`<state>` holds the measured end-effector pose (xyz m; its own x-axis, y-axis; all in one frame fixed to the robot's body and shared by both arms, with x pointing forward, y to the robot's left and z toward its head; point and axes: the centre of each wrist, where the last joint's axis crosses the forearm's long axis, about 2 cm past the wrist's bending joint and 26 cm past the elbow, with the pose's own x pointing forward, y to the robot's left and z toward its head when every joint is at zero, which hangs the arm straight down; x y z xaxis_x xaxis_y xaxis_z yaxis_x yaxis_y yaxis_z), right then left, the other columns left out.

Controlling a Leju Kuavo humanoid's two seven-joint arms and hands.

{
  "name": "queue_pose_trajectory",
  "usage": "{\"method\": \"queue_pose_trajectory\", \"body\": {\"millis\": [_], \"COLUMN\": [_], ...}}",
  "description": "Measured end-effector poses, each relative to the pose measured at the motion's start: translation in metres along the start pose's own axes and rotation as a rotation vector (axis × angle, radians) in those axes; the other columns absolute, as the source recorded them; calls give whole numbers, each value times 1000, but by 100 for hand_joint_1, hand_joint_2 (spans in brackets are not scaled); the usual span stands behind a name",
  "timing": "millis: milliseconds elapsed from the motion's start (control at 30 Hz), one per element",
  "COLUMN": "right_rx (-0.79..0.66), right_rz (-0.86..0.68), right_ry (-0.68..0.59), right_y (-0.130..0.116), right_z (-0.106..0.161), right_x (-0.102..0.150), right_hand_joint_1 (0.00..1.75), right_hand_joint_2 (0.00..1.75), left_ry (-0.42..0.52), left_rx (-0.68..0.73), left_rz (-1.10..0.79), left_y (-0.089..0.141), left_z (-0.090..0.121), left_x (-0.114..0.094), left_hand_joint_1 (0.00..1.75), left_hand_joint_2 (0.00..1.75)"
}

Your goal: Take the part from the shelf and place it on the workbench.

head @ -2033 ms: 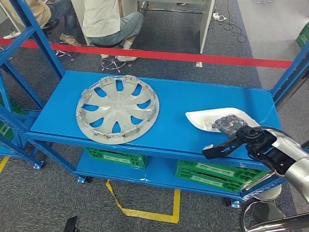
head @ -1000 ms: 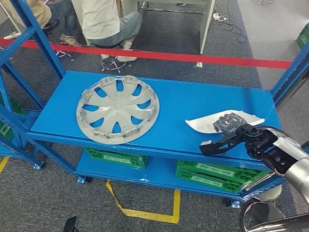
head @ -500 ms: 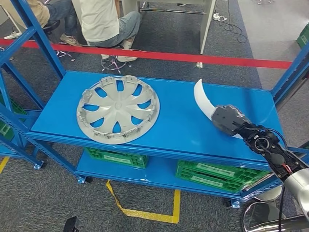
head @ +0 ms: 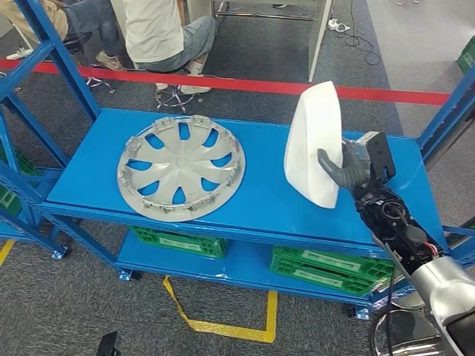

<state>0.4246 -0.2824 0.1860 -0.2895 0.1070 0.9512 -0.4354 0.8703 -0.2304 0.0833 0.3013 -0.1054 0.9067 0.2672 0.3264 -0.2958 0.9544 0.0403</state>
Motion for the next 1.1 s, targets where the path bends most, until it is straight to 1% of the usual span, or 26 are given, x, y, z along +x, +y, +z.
{"method": "queue_pose_trajectory", "body": {"millis": [200, 333, 567, 667, 833, 933, 1100], "right_rx": [-4, 8, 84, 136, 217, 245, 283], "right_rz": [-218, -309, -453, -512, -594, -621, -643], "right_ry": [-143, -205, -325, -374, -433, -459, -499], "right_y": [14, 26, 64, 87, 125, 137, 148], "right_z": [-14, -22, -39, -44, -42, -40, -37], "right_x": [7, 11, 22, 29, 41, 48, 58], "right_hand_joint_1": [175, 175, 175, 175, 175, 175, 175], "right_hand_joint_2": [175, 175, 175, 175, 175, 175, 175], "left_ry": [-3, -5, -10, -46, -130, -148, -175], "left_rx": [3, 4, 12, 2, -31, -36, -36], "left_rz": [1, 0, 5, 33, 83, 90, 102], "left_y": [0, 0, 0, 0, -1, -2, -2], "left_z": [0, 0, 0, 0, -1, -1, -1], "left_x": [1, 2, 3, 3, 4, 6, 8], "left_hand_joint_1": [0, 0, 0, 0, 0, 0, 0], "left_hand_joint_2": [0, 0, 0, 0, 0, 0, 0]}}
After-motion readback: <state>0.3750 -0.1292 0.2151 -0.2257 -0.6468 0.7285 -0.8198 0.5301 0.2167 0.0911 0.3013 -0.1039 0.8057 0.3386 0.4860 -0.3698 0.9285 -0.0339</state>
